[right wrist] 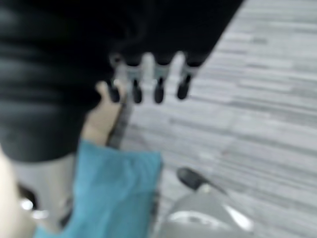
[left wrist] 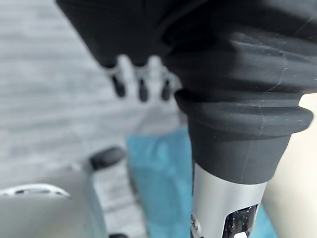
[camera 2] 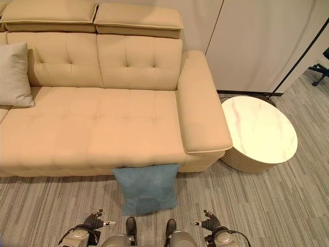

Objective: Pick up all the scattered cushions and arrange them neatly on the sofa.

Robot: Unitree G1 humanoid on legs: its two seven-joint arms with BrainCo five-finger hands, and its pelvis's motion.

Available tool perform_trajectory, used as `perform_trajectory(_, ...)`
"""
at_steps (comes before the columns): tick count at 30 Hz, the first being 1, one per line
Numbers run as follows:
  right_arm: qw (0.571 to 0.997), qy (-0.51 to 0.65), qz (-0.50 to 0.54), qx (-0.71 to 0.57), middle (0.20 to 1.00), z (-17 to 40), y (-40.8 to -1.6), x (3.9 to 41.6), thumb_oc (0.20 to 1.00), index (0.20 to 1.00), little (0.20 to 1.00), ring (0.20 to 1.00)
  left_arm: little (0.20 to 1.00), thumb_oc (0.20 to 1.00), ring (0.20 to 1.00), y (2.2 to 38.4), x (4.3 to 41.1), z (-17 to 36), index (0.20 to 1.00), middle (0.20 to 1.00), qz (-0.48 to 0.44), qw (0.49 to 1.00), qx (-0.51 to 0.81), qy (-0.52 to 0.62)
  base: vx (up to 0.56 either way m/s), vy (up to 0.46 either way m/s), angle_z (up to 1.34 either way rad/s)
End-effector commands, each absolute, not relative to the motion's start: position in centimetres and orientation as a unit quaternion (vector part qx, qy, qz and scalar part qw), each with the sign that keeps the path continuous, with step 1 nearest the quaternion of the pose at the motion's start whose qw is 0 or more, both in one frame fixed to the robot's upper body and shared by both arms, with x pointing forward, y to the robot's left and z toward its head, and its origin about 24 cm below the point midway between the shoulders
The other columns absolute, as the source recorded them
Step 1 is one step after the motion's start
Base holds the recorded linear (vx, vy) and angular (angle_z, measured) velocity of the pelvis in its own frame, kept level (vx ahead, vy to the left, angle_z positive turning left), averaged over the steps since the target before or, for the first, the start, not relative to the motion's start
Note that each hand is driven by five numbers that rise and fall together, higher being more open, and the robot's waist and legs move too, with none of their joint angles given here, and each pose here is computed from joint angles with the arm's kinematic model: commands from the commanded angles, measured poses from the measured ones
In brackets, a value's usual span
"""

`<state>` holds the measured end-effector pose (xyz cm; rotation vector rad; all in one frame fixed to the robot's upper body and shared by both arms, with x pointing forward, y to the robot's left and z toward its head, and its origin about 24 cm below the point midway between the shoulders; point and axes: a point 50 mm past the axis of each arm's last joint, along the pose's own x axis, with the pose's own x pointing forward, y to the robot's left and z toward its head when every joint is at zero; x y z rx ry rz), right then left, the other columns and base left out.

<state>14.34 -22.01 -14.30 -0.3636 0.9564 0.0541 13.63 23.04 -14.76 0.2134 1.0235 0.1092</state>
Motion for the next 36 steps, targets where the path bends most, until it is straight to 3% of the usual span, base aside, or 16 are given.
perform_trajectory(1, 0.901, 0.402, 0.004, -0.161, 1.0, -12.8, -21.7, 17.4, 1.0, 1.0, 1.0, 1.0, 1.0, 1.0, 1.0, 23.6, 15.9, -13.6, 1.0, 1.0, 0.083, 0.887, 0.096, 0.444, -0.09, 0.013, -0.08)
perform_trajectory(3, 0.925, 0.346, -0.013, -0.156, 1.0, -11.0, -21.8, 20.3, 1.0, 1.0, 1.0, 1.0, 1.0, 1.0, 1.0, 23.8, 19.0, -11.8, 1.0, 1.0, 0.11, 0.915, 0.08, 0.381, -0.25, 0.023, -0.07)
perform_trajectory(5, 0.925, 0.346, -0.013, -0.156, 1.0, -11.0, -21.8, 20.3, 1.0, 1.0, 1.0, 1.0, 1.0, 1.0, 1.0, 23.8, 19.0, -11.8, 1.0, 1.0, 0.11, 0.915, 0.08, 0.38, -0.16, 0.012, 0.0)
perform_trajectory(8, 0.961, 0.23, -0.03, -0.151, 1.0, -6.5, -21.9, 25.1, 1.0, 1.0, 1.0, 1.0, 1.0, 1.0, 1.0, 23.9, 23.9, -8.2, 1.0, 1.0, 0.131, 0.95, 0.058, 0.278, -0.24, 0.009, 0.07)
perform_trajectory(15, 0.981, 0.106, -0.033, -0.162, 1.0, -1.0, -20.7, 29.8, 1.0, 1.0, 1.0, 1.0, 1.0, 1.0, 1.0, 24.0, 28.0, -4.3, 1.0, 1.0, 0.169, 0.967, 0.022, 0.191, -0.11, -0.04, 0.06)
perform_trajectory(23, 0.982, -0.042, -0.043, -0.18, 1.0, 7.4, -19.3, 35.2, 1.0, 1.0, 1.0, 1.0, 1.0, 1.0, 1.0, 24.9, 33.4, 2.7, 1.0, 1.0, 0.198, 0.977, 0.007, 0.075, -0.08, -0.033, -0.01)
perform_trajectory(36, 0.96, -0.124, -0.116, -0.221, 1.0, 16.3, -21.5, 39.2, 1.0, 1.0, 1.0, 1.0, 1.0, 1.0, 1.0, 25.5, 38.4, 14.3, 1.0, 1.0, 0.21, 0.975, 0.003, -0.077, 0.04, -0.006, -0.02)
